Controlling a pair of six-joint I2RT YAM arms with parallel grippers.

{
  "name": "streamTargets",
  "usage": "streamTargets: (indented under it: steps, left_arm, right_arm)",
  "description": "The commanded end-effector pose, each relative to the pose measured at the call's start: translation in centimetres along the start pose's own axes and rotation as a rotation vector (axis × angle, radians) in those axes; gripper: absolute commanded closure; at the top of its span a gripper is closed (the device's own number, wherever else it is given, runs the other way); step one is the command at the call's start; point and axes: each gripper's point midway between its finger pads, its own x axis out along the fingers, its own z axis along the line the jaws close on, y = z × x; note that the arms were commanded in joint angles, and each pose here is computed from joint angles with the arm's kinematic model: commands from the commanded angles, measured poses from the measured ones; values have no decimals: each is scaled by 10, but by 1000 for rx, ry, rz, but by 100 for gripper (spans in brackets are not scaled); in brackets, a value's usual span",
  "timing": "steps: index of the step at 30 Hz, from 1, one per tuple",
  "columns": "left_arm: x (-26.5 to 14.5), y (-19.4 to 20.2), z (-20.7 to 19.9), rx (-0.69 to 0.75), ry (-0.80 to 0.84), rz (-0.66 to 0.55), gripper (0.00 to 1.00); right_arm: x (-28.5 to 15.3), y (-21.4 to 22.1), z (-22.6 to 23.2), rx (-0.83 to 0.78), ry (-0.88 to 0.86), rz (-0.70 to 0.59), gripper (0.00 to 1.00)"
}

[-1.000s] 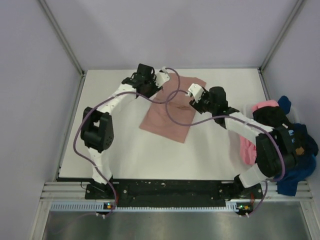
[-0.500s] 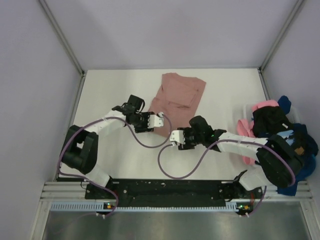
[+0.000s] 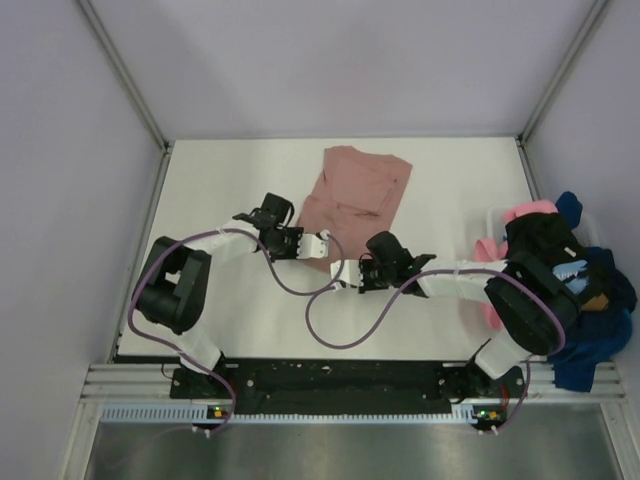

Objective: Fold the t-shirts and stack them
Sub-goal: Grab one side of the 2/3 rectangular tshirt with both arms, then fold the long partially folded tshirt into a neat square

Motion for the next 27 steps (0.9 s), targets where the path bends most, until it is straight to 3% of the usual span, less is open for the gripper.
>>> streamTargets:
  steps: [1, 2, 11, 21, 27]
  left_arm:
    - [5, -3, -3, 16, 0, 16, 91]
    - [4, -5, -3, 13, -4, 14, 100]
    - [-42, -16, -48, -112, 44, 11, 100]
    - [-146, -59, -147, -157, 232, -128, 100]
    - [-184, -84, -128, -225, 141, -176, 100]
  right_arm:
    - [-2, 11, 5, 18, -23, 79, 95]
    - [-4, 10, 6, 18, -31, 80, 99]
    - [-51, -12, 39, -23, -128, 72, 100]
    - [-144, -63, 95, -32, -256, -70, 100]
    - [-175, -90, 93, 68, -241, -181, 100]
